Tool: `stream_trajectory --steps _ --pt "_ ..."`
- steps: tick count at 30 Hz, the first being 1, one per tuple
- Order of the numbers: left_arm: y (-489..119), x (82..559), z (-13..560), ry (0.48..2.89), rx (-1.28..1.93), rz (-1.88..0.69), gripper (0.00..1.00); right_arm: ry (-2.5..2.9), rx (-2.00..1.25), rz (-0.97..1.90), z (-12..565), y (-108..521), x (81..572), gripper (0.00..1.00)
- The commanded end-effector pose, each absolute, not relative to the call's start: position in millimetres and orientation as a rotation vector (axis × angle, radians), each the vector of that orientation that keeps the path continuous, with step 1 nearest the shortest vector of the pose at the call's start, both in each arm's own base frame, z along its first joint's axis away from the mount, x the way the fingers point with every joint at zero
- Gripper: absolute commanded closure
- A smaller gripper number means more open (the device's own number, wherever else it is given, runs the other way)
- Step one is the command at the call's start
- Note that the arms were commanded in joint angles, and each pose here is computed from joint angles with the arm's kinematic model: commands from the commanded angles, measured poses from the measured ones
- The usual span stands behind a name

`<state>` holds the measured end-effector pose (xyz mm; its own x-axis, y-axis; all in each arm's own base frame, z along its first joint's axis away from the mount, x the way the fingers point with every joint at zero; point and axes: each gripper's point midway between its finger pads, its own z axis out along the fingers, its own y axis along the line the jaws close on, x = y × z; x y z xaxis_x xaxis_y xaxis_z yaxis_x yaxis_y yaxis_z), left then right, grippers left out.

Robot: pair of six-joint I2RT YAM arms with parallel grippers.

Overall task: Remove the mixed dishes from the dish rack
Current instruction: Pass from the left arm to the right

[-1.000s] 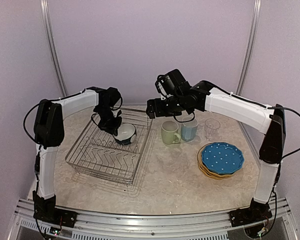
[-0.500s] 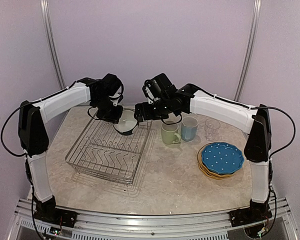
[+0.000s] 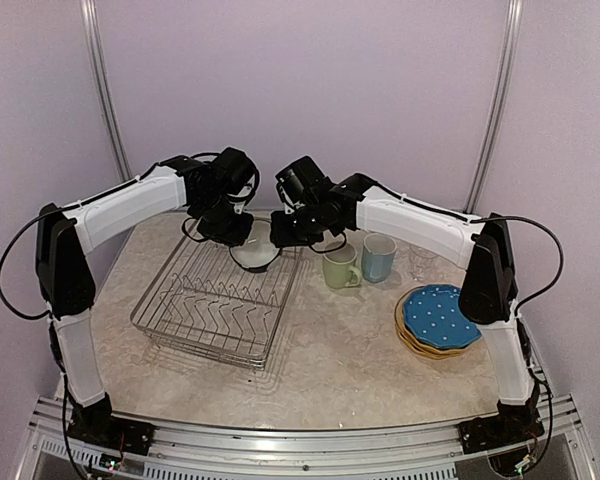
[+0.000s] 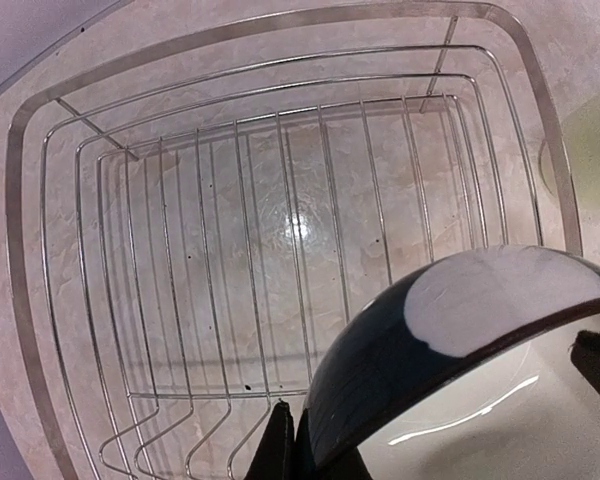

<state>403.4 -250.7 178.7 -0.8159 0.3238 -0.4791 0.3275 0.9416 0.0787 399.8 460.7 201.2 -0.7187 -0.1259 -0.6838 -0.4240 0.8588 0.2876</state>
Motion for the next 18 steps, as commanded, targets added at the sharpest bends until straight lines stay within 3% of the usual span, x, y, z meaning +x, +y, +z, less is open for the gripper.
stream_trajectory --steps 1,5,11,18 --pt "-254 405 194 2.54 0.466 0.016 1.0 2.394 -0.371 0.509 185 460 397 0.66" --pt "-258 403 195 2.539 0.469 0.003 1.0 2.392 -0.361 0.512 182 463 400 0.74" --pt "-260 401 196 2.519 0.481 0.033 0.92 2.379 -0.343 0.524 187 463 401 1.0" --pt "-257 401 206 2.477 0.459 0.028 0.58 2.324 -0.316 0.553 209 458 401 1.0"
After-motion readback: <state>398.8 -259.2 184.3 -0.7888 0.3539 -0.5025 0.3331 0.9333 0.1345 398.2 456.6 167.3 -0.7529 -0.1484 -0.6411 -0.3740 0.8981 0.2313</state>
